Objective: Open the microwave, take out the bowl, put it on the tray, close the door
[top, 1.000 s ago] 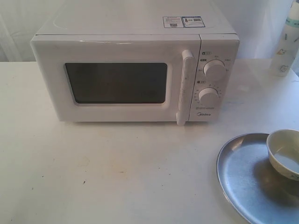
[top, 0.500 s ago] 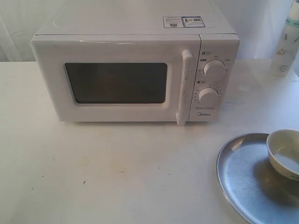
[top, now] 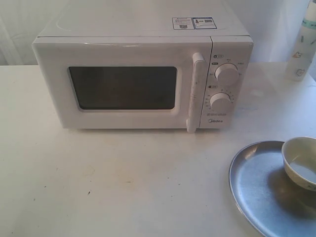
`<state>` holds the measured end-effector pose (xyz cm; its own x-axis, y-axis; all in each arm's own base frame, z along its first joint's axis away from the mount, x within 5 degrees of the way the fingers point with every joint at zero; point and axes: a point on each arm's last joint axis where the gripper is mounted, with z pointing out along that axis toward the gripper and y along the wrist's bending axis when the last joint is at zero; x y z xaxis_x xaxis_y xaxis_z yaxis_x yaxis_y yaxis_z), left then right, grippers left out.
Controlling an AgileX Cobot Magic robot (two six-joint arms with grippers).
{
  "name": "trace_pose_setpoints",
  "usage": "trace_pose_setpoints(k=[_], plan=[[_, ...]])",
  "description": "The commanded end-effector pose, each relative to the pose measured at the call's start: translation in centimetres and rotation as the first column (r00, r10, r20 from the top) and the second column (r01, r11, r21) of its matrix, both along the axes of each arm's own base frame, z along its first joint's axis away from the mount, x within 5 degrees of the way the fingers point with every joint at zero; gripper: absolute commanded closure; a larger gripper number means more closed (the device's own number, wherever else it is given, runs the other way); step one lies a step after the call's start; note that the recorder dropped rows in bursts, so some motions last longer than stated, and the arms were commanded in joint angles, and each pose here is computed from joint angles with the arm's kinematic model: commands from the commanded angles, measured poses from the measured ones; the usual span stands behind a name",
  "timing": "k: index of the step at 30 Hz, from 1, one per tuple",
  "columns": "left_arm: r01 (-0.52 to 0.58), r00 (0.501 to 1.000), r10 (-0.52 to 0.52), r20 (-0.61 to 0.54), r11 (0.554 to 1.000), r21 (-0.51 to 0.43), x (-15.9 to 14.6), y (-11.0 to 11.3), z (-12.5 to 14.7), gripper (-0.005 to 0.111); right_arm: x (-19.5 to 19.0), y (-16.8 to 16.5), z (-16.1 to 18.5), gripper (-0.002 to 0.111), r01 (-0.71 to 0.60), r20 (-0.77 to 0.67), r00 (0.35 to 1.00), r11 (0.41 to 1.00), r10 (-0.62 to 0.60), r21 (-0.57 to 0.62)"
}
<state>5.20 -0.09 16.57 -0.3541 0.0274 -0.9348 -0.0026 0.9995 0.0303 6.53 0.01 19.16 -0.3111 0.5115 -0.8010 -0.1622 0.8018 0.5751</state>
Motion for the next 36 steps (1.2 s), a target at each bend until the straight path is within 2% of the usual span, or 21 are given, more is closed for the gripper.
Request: trace_pose_setpoints(k=[1,3,5,10,13,15,18,22,26,29,30,31,32,33,34,36], plan=[[0.006,1.000,-0.006,0.002,1.000,-0.012,0.0,-0.1,0.1,0.107,-0.5,1.3,0.0,0.108,-0.130,-0.029,0.990,0.980,0.135,0.149],[0.006,1.000,-0.006,0.002,1.000,-0.012,0.0,-0.1,0.1,0.107,-0.7,1.7,0.3,0.108,-0.166,-0.031,0.984,0.958,0.178,0.232],[0.006,1.000,-0.006,0.002,1.000,-0.012,0.0,-0.1,0.1,0.107,-0.8,1.9,0.3,0.108,-0.150,-0.070,0.980,0.926,0.185,0.346],[0.006,1.000,-0.006,0.002,1.000,-0.012,0.0,-0.1,0.1,0.107,-1.3,2.6,0.2,0.108,-0.175,-0.144,0.951,0.861,0.273,0.477],[0.006,1.000,-0.006,0.002,1.000,-0.012,0.0,-0.1,0.1,0.107,-1.8,3.2,0.4,0.108,-0.204,-0.169,0.917,0.787,0.362,0.582],[0.006,1.000,-0.006,0.002,1.000,-0.012,0.0,-0.1,0.1,0.107,-2.1,3.5,1.5,0.108,-0.246,-0.129,0.904,0.741,0.409,0.625],[0.006,1.000,-0.006,0.002,1.000,-0.012,0.0,-0.1,0.1,0.107,-2.5,3.6,3.0,0.108,-0.320,-0.048,0.891,0.701,0.451,0.637],[0.006,1.000,-0.006,0.002,1.000,-0.012,0.0,-0.1,0.1,0.107,-2.9,3.6,4.5,0.108,-0.448,0.096,0.875,0.720,0.474,0.531],[0.006,1.000,-0.006,0.002,1.000,-0.012,0.0,-0.1,0.1,0.107,-3.0,3.8,4.5,0.108,-0.497,0.147,0.861,0.745,0.487,0.444],[0.006,1.000,-0.006,0.002,1.000,-0.012,0.0,-0.1,0.1,0.107,-3.0,3.7,4.5,0.108,-0.521,0.195,0.854,0.791,0.483,0.320],[0.006,1.000,-0.006,0.002,1.000,-0.012,0.0,-0.1,0.1,0.107,-2.9,3.7,4.4,0.108,-0.528,0.237,0.843,0.828,0.483,0.189],[0.006,1.000,-0.006,0.002,1.000,-0.012,0.0,-0.1,0.1,0.107,-2.9,3.7,4.4,0.108,-0.529,0.263,0.832,0.841,0.488,0.113],[0.006,1.000,-0.006,0.002,1.000,-0.012,0.0,-0.1,0.1,0.107,-2.9,3.7,4.3,0.108,-0.516,0.310,0.807,0.855,0.502,-0.042],[0.006,1.000,-0.006,0.002,1.000,-0.012,0.0,-0.1,0.1,0.107,-2.9,3.8,4.2,0.108,-0.508,0.324,0.795,0.855,0.512,-0.105],[0.006,1.000,-0.006,0.002,1.000,-0.012,0.0,-0.1,0.1,0.107,-2.8,3.9,3.3,0.108,-0.480,0.340,0.771,0.842,0.539,-0.246],[0.006,1.000,-0.006,0.002,1.000,-0.012,0.0,-0.1,0.1,0.107,-2.6,4.1,1.7,0.108,-0.453,0.316,0.765,0.818,0.561,-0.356]])
